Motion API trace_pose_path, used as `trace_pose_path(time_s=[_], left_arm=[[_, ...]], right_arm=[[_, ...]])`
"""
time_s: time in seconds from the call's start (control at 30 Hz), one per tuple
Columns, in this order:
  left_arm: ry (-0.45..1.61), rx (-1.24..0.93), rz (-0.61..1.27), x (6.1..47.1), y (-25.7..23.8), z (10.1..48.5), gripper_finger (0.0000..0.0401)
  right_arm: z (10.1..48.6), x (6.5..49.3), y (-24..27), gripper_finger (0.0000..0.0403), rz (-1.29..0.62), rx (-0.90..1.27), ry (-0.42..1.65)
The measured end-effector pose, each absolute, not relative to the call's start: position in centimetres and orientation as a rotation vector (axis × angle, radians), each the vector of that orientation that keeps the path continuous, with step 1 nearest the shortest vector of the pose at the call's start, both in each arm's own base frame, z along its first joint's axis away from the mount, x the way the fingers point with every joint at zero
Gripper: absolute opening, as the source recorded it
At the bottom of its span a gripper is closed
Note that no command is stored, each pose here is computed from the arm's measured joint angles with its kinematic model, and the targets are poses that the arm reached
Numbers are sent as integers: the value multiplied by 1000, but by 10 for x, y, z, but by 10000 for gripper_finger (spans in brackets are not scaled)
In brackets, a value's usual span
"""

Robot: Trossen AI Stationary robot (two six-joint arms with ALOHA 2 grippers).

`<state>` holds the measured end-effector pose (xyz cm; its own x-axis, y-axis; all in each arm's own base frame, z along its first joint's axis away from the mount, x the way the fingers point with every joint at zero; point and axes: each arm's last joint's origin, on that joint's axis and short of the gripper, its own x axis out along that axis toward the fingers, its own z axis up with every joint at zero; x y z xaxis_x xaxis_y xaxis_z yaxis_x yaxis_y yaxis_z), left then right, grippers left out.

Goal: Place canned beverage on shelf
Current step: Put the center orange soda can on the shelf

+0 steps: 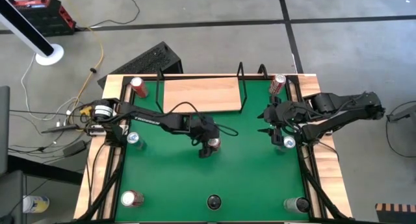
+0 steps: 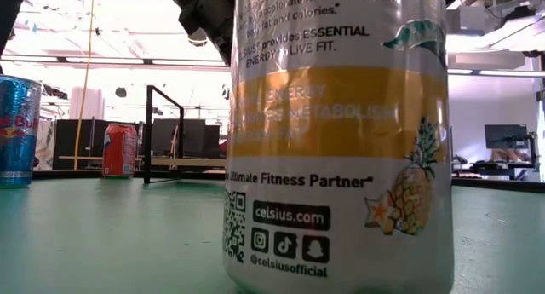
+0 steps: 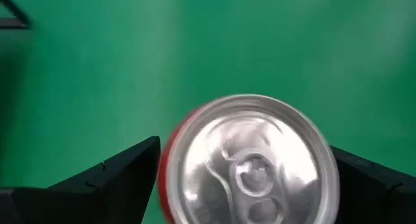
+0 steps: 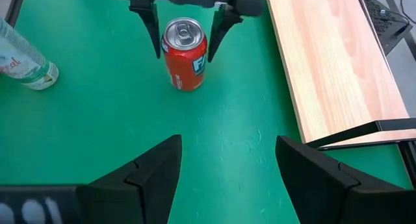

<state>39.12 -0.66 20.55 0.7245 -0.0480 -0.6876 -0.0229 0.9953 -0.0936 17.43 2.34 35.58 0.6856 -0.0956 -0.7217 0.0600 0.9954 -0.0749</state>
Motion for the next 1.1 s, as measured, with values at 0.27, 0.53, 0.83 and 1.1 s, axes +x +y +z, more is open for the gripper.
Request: trace_pose_path(time_s=[0.27,0.53,0.83,1.1], left_arm=[[766,-51,8,393,-9,209,289],[776,135,-195,402,-2,250,279],[676,516,-579,405,-8,241,305],[705,491,-776,407,-39,215,293]], right_arm=[[354,172,23,275,-75,-77,847],[354,175,23,275,-72,-79,830],[349,183,22,275,-81,-86,859],[346,191,23,275,-86,-84,862]])
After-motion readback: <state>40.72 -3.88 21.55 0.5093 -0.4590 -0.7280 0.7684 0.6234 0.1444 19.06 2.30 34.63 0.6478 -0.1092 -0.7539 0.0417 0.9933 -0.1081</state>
